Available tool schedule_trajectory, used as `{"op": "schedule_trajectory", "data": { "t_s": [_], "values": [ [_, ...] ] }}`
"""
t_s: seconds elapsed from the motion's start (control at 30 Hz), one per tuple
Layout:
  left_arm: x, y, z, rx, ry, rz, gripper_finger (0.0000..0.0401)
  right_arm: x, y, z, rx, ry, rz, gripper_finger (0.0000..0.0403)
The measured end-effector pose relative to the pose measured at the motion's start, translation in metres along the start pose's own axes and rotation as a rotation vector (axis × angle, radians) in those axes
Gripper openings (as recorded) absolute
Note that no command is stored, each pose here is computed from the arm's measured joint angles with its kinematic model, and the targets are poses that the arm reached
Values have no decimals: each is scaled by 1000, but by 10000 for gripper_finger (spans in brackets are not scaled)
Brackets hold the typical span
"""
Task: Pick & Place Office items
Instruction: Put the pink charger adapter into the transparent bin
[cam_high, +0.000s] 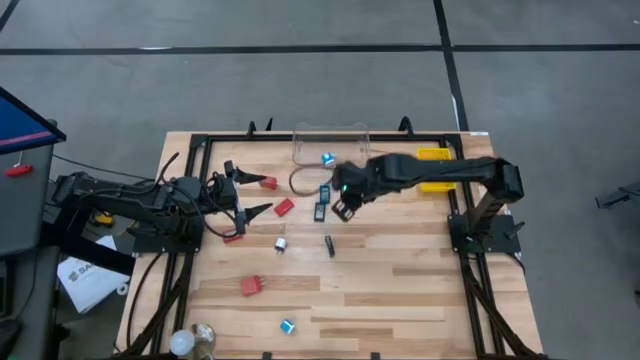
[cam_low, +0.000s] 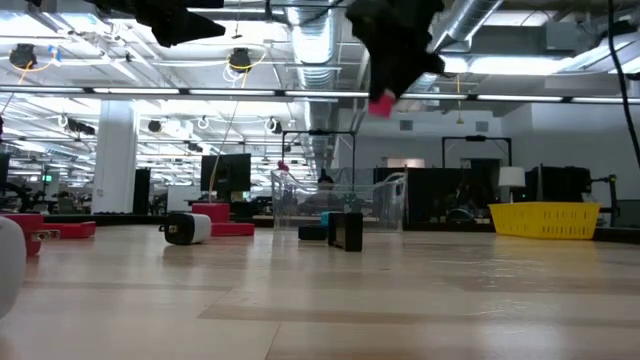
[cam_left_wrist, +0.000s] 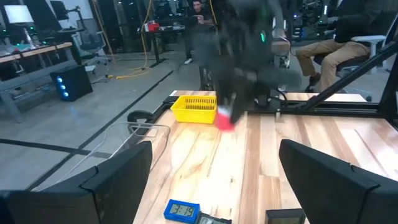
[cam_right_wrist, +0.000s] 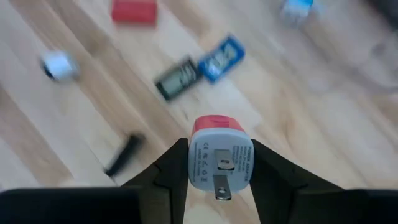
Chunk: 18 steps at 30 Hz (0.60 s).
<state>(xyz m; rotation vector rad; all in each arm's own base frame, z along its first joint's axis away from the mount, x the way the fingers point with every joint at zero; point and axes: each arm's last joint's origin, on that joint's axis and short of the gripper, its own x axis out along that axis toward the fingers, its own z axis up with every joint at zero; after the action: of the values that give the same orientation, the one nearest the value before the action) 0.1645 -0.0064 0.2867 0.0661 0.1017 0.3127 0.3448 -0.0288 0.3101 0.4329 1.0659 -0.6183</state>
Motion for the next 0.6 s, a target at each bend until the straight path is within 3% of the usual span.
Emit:
{"op": "schedule_trajectory", "data": {
  "t_s": [0.23,0.37,0.6],
  "values": [
    [0,0,0,-17,-3,0,349,-5,-48,46,134,-51,27,125],
    [0,0,0,-15,-3,0,349,17,-77,66,170,-34,45,126],
    [1,2,1,0,-5,10,349,71,-115,87,120,53,53,126]
  ]
}}
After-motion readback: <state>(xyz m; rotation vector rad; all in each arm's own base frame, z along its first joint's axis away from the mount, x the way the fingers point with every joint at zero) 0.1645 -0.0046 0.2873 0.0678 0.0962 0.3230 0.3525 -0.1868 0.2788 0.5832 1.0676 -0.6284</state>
